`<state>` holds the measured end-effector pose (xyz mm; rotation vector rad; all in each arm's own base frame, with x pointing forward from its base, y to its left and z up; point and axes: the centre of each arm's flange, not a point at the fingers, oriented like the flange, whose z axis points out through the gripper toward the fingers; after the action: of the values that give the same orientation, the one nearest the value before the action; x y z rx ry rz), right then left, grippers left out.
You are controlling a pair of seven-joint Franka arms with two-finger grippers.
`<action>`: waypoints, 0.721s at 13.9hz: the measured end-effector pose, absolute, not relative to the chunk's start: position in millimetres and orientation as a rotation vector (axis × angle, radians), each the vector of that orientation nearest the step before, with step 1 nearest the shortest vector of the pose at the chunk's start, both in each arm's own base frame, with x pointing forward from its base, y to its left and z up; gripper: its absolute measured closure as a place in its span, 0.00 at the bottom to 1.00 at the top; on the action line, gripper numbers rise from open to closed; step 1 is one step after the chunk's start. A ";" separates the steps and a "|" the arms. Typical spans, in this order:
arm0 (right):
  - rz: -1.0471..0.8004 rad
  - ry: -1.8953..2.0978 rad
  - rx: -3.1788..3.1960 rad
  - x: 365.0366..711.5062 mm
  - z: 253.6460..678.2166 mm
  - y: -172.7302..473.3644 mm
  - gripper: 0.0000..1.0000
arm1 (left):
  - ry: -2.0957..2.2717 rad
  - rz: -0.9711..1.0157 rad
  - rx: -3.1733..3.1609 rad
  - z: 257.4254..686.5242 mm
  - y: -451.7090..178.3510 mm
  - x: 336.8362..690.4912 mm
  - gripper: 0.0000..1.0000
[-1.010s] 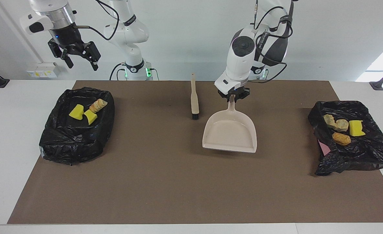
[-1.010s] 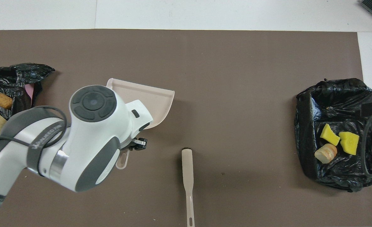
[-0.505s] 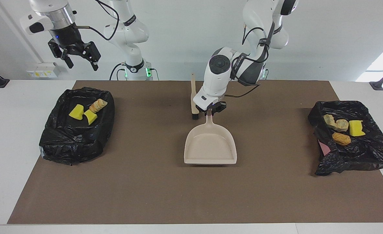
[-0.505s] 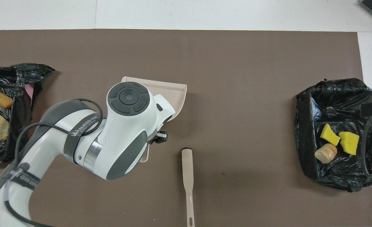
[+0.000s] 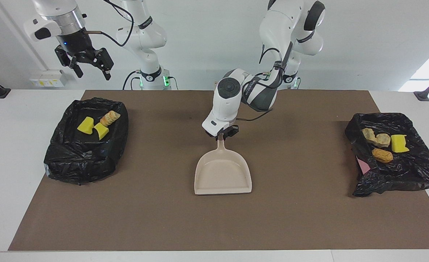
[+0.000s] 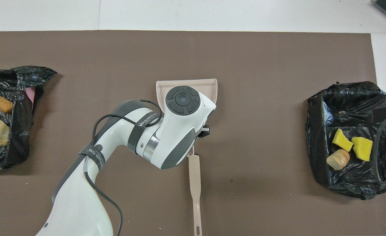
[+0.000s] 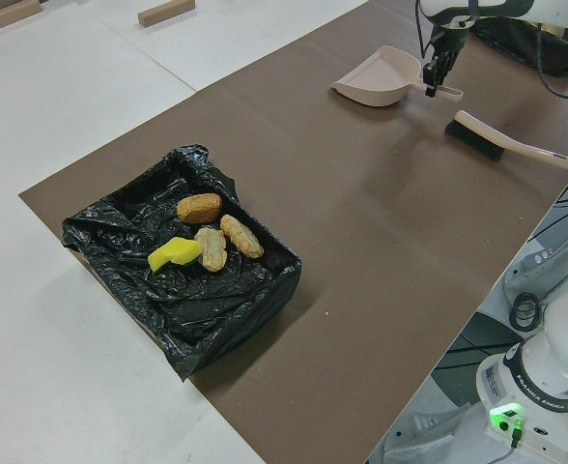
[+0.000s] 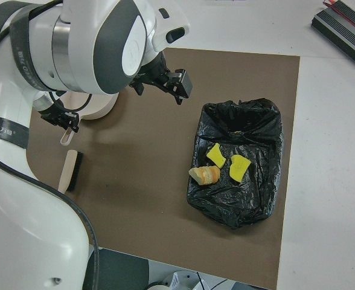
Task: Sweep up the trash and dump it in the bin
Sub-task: 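Bring the empty dustpan to the table center and release it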
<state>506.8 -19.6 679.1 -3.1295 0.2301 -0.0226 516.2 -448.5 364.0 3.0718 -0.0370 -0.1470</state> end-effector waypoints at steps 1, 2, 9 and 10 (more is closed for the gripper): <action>-0.022 0.230 -3.129 506.8 679.0 -19.6 0.00 | -0.036 -0.122 3.061 367.2 -449.1 519.3 0.52; -0.022 0.230 -3.130 506.8 678.9 -19.6 0.00 | -0.031 -0.108 3.058 370.4 -448.0 522.2 0.42; -0.020 0.230 -3.129 506.3 678.4 -19.6 0.00 | 0.099 -0.086 3.059 409.0 -326.6 593.2 0.00; -0.020 0.230 -3.129 506.0 678.5 -19.6 0.00 | 0.060 -0.083 3.059 413.6 -300.4 604.6 0.00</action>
<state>506.0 -19.6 678.5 -3.1294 0.2300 -0.0203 604.6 -300.4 413.6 3.0588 0.0597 -0.0834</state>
